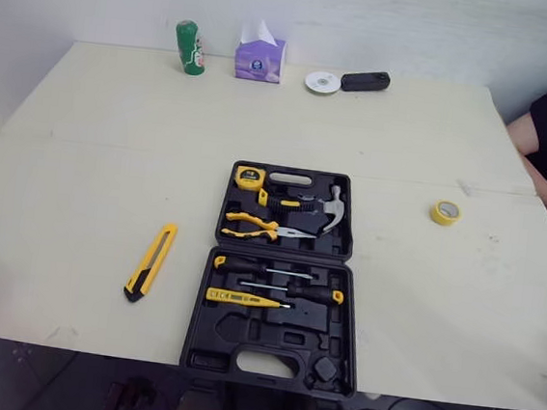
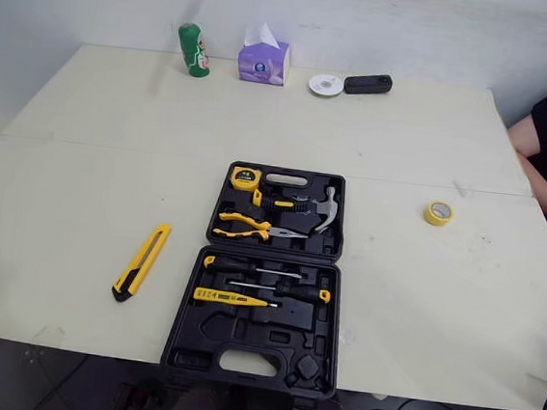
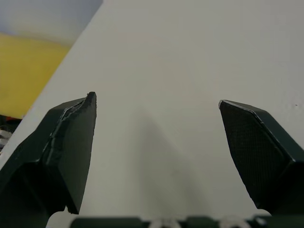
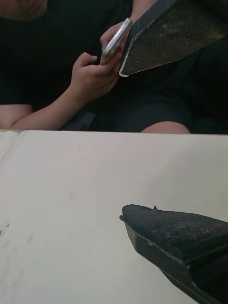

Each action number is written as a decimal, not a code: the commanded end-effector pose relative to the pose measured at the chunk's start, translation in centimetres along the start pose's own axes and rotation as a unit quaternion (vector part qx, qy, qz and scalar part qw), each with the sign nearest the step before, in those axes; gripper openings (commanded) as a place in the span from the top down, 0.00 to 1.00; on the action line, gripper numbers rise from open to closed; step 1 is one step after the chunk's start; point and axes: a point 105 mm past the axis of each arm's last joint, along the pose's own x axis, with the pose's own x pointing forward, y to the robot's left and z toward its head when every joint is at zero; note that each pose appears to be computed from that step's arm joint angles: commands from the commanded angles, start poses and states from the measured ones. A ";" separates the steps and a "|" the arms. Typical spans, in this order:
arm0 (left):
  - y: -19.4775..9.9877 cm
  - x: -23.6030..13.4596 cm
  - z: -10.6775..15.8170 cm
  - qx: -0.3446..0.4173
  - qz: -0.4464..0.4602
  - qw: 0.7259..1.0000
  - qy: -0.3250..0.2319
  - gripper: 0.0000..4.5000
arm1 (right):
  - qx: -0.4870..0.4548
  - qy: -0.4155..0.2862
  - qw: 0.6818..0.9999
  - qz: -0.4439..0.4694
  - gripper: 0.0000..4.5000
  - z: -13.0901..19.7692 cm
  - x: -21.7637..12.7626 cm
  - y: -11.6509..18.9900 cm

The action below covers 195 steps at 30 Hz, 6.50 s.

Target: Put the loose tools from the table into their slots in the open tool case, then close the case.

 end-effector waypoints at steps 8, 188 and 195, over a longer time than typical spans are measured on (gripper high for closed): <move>-5.6 1.7 4.6 0.045 -0.131 0.989 -0.060 0.03 | 0.038 -0.186 0.970 0.154 0.00 8.7 5.0 5.5; -41.3 -7.0 7.7 0.161 -0.810 0.549 -0.129 0.99 | 0.025 -0.209 0.817 0.536 0.00 18.3 -2.4 22.4; -41.5 -6.1 4.6 0.216 -0.803 0.548 -0.092 0.99 | 0.027 -0.207 0.818 0.536 0.00 18.1 -2.2 22.4</move>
